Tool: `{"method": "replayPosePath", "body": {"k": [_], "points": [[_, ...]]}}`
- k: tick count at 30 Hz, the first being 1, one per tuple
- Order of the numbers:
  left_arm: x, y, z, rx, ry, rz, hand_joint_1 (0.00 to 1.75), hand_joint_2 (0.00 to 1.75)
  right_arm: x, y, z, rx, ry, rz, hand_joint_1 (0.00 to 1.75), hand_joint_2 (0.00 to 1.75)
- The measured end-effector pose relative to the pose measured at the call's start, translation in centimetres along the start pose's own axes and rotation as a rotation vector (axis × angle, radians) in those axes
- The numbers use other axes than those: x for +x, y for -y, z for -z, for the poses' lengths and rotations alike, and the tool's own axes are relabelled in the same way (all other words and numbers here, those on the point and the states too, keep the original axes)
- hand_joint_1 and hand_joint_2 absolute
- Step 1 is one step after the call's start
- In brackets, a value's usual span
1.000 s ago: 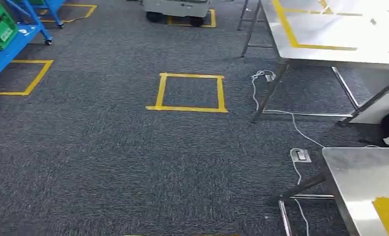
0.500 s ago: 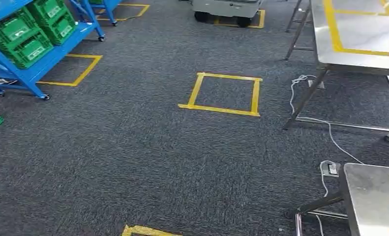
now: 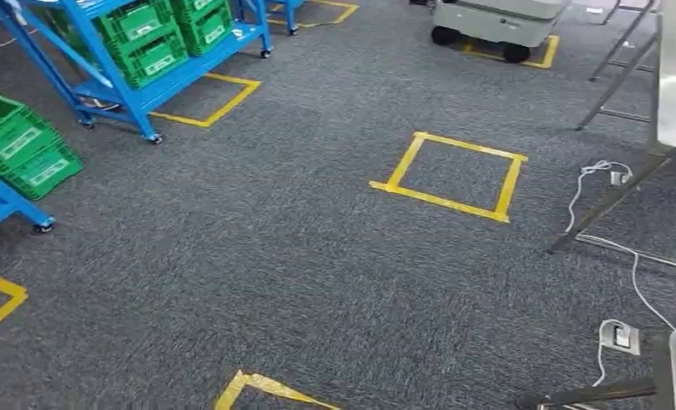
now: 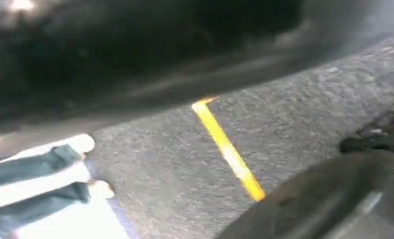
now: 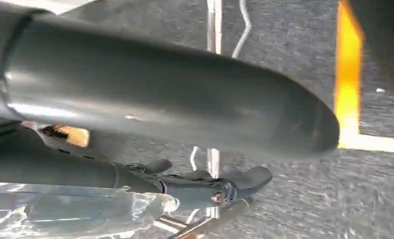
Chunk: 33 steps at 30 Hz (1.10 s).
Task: Take the parts from the cabinet and place them on the table.
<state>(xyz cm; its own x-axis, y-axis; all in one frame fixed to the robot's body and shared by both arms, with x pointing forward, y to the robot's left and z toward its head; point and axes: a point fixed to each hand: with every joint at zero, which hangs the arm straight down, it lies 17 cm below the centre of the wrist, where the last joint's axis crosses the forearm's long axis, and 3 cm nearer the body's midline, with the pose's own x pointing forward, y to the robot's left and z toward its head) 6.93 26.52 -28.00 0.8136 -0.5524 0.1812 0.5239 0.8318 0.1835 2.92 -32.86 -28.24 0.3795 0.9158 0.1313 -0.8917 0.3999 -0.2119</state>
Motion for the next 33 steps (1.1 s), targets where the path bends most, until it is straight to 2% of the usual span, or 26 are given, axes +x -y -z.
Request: {"method": "replayPosePath", "body": {"k": [8,13,21,33], "points": [[0.3,-0.8,0.1,0.045,0.032,0.005,0.00,0.00,0.1,-0.3,-0.1,-0.009,0.005,0.041,0.00,0.00],[-1.4,-0.1,-0.1,0.022,-0.026,0.021,0.00,0.00,0.1,-0.2,0.0,-0.006,0.002,0.046,0.00,0.00],[-1.8,0.2,-0.1,0.008,-0.056,-0.004,0.00,0.00,-0.2,-0.8,-0.2,0.005,-0.005,0.055,0.00,0.00],[-1.3,-0.2,0.0,0.015,-0.055,-0.030,0.00,0.00,-0.1,-0.5,-0.1,0.000,-0.004,0.067,0.00,0.00]]}}
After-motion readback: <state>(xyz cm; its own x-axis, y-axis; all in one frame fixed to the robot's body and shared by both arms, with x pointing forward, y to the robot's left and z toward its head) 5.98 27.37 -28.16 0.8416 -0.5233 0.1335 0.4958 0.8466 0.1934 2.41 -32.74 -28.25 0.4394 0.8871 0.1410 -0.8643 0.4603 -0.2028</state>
